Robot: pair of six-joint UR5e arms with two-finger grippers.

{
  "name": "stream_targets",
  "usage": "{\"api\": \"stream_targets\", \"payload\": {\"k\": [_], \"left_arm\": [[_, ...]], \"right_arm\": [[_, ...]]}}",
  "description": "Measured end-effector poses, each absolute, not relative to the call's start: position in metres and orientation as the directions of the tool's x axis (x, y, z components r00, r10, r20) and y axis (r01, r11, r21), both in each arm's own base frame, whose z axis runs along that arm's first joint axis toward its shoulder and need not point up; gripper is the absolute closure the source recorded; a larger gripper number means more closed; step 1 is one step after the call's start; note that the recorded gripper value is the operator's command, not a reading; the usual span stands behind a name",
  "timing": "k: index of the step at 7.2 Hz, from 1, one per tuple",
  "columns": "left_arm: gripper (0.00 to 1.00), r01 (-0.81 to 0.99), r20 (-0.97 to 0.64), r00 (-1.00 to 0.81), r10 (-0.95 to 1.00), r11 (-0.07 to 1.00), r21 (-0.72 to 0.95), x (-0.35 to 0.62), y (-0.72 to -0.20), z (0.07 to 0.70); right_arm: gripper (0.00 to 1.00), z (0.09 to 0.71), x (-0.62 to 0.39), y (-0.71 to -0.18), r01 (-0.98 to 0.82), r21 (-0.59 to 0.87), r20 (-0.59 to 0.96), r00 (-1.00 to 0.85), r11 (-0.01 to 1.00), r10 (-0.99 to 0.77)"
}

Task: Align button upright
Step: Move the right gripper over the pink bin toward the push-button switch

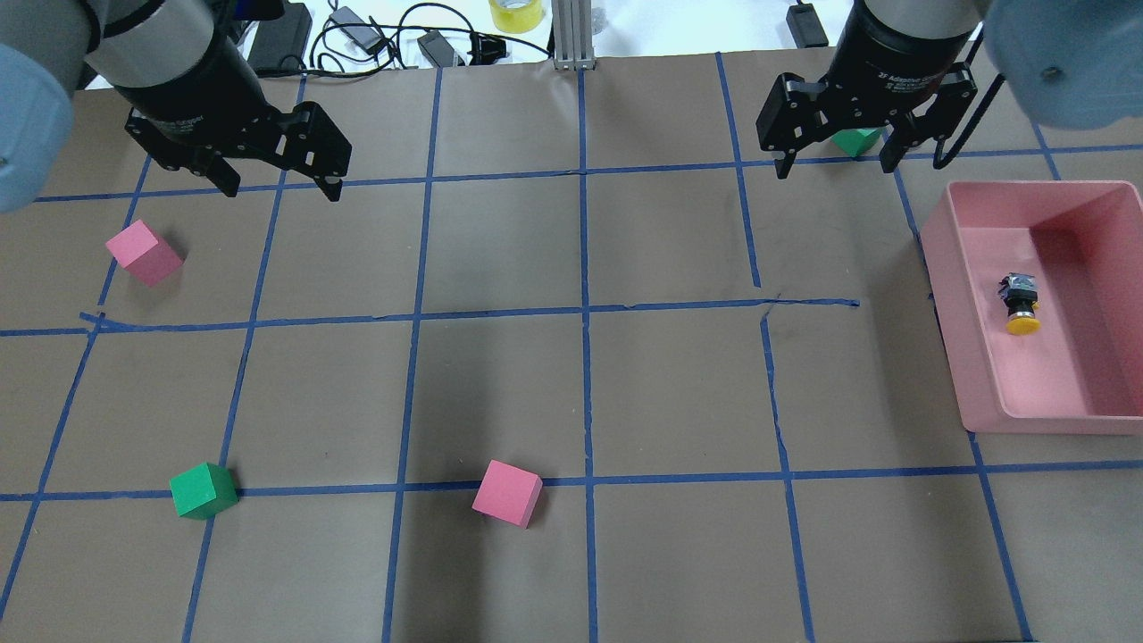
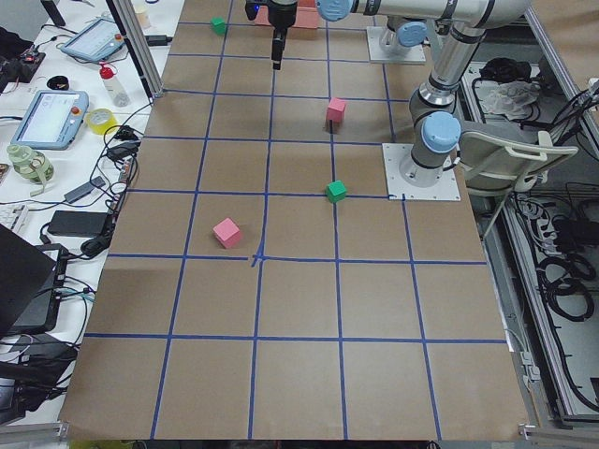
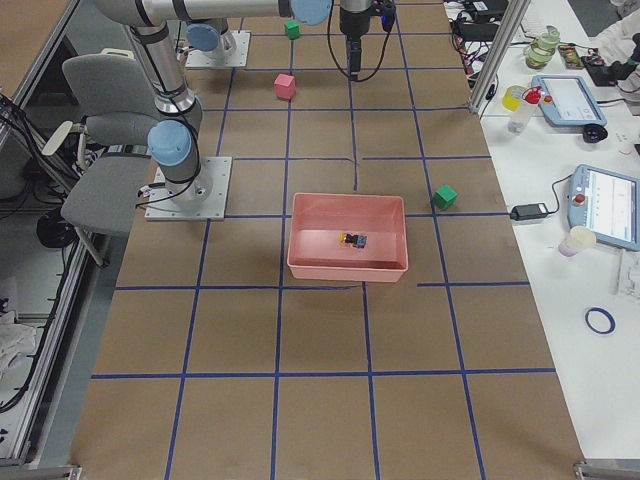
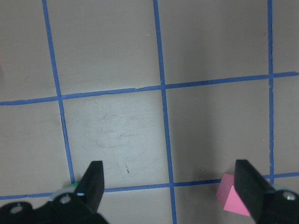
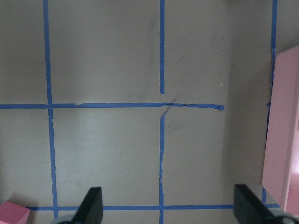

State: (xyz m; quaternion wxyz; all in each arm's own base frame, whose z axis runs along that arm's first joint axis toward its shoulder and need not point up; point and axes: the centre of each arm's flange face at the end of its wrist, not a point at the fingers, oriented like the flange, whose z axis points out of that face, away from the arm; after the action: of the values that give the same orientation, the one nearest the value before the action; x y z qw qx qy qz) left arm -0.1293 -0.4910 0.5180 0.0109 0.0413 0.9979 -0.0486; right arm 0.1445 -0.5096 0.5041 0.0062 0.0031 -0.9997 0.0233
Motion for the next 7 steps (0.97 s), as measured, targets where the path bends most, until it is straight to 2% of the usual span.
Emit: {"api": "stream_targets", "payload": {"k": [7], "left_arm": [[0.00, 0.083, -0.026, -0.996, 0.081, 0.992, -0.097, -0.129, -0.491, 0.518]], "right_arm": [[0.00, 0.500, 0.123, -0.520, 0.018, -0.040, 0.021, -1.000, 0.999, 0.019]]}}
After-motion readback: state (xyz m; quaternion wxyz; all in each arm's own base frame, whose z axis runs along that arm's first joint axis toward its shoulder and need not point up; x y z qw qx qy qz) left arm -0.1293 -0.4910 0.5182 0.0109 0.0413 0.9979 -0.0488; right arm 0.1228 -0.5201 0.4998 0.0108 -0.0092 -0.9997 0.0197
